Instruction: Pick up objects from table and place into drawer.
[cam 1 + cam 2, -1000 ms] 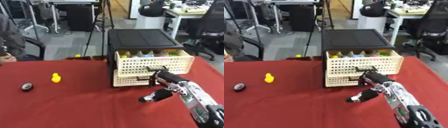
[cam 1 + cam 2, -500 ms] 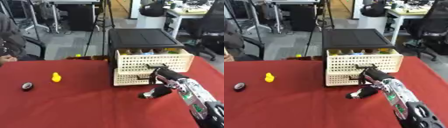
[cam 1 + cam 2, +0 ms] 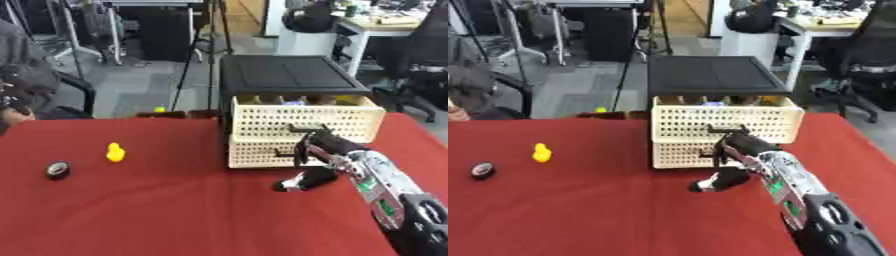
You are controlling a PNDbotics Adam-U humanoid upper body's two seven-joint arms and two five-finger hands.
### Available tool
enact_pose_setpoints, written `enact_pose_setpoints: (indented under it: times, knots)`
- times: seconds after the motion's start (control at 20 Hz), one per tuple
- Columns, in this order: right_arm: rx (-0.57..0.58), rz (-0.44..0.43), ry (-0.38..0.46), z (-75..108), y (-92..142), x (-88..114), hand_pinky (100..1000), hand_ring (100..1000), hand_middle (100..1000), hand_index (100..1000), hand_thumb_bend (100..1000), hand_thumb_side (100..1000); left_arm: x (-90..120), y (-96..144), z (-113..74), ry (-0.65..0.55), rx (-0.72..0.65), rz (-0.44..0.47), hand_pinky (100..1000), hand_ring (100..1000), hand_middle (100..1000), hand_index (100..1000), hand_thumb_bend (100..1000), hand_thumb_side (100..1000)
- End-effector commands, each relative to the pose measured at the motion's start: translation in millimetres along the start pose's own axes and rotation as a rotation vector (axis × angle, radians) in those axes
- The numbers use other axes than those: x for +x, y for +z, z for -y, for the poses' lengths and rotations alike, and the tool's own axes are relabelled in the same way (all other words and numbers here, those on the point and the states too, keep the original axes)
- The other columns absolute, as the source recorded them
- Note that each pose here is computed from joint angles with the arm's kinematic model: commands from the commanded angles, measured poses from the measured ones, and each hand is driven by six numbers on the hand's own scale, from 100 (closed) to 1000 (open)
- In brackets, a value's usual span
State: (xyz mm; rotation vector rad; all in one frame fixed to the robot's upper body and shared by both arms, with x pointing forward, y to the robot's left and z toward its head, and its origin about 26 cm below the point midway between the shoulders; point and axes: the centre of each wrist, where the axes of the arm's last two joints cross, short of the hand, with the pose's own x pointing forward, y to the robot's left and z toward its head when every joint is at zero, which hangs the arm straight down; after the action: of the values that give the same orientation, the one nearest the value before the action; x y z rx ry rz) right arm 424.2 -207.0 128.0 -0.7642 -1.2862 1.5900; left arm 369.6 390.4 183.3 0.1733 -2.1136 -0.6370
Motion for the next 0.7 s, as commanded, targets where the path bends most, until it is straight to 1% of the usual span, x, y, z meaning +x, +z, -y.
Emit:
enact_pose_setpoints:
  times: [0.05, 0.45, 0.7]
  knots:
    - [-0.045, -0.02, 0.025, 21.4, -2, -5, 157, 100, 513, 586, 764, 724, 11, -7, -8.4, -0.026, -0.001, 0.034, 522, 602, 636, 837, 100, 746]
    - [-0.023, -0.047, 0.032, 20.5, -11, -9, 152, 100, 513, 586, 747, 718, 11, -9, -6.7, -0.022, -0.008, 0.04, 522, 601, 636, 837, 100, 749]
    - [0.003, -0.089, 0.033, 16.1, -16, -17, 148, 100, 511, 587, 736, 716, 11, -10, -4.7, -0.016, -0.015, 0.045, 523, 600, 636, 837, 100, 749]
